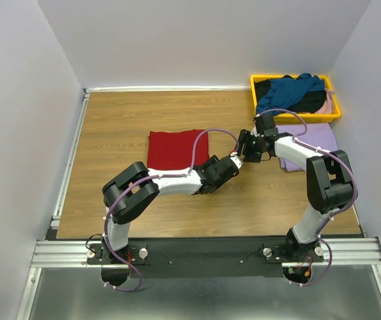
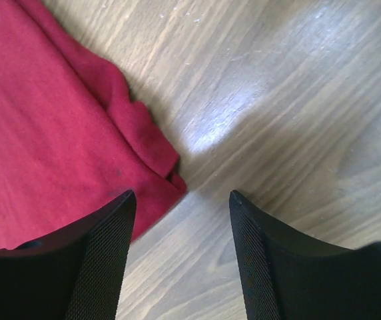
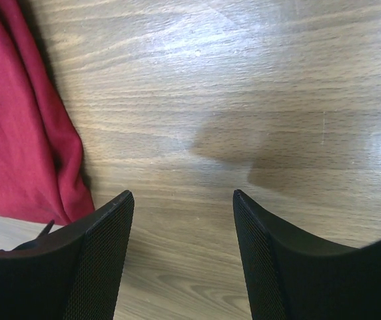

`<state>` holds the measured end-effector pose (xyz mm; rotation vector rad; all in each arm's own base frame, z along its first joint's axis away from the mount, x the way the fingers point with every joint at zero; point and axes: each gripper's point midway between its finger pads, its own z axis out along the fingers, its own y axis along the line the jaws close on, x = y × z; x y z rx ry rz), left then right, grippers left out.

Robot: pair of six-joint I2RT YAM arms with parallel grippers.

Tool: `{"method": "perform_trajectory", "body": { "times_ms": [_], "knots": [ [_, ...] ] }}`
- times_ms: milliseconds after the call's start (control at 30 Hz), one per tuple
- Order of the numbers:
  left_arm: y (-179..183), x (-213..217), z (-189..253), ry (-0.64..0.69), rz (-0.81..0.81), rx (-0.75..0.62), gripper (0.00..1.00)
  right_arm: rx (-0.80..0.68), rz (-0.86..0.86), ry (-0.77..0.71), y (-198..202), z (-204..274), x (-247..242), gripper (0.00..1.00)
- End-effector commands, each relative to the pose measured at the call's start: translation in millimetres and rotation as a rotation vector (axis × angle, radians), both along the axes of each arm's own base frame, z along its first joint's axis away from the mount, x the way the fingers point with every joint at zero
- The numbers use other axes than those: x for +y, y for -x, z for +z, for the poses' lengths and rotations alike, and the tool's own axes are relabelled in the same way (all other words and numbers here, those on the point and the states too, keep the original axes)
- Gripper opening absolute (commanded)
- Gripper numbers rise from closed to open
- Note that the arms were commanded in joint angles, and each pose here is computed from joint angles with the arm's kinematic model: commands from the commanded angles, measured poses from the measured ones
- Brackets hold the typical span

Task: Fold and stack the t-shirts
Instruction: Neatly place the folded tshirt to the corner

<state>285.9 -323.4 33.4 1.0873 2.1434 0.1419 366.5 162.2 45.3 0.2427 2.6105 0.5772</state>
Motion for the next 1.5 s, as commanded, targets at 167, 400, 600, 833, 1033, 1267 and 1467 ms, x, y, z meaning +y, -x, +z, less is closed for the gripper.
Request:
{"method": "perform_trajectory", "body": {
  "times_ms": [167,400,600,833,1033,1267,1467],
  "knots": [
    [-12,37,-16,-0.123,0.073,-0.004,0.61,0.042,0.032,-0.05,6,-6,10,0.68],
    [-12,38,-17,-0.114,0.077,0.004,0.28,0.055,0.047,-0.15,3,-5,27,0.68],
    [-15,34,-5,-0.06,0.078,-0.012,0.0,0.069,0.032,-0.275,-2,-3,46,0.68],
    [-24,29,28,0.078,0.083,-0.031,0.0,0.116,-0.007,-0.497,-7,2,73,0.75],
    [-25,28,39,0.114,0.08,-0.034,0.0,0.123,-0.025,-0.637,-16,6,90,0.77],
    [-25,23,47,0.143,0.067,-0.035,0.0,0.159,0.023,-0.717,-18,5,125,0.77],
    [-23,20,57,0.197,0.093,-0.033,0.0,0.238,0.052,-0.665,-6,-18,149,0.77]
  ]
}}
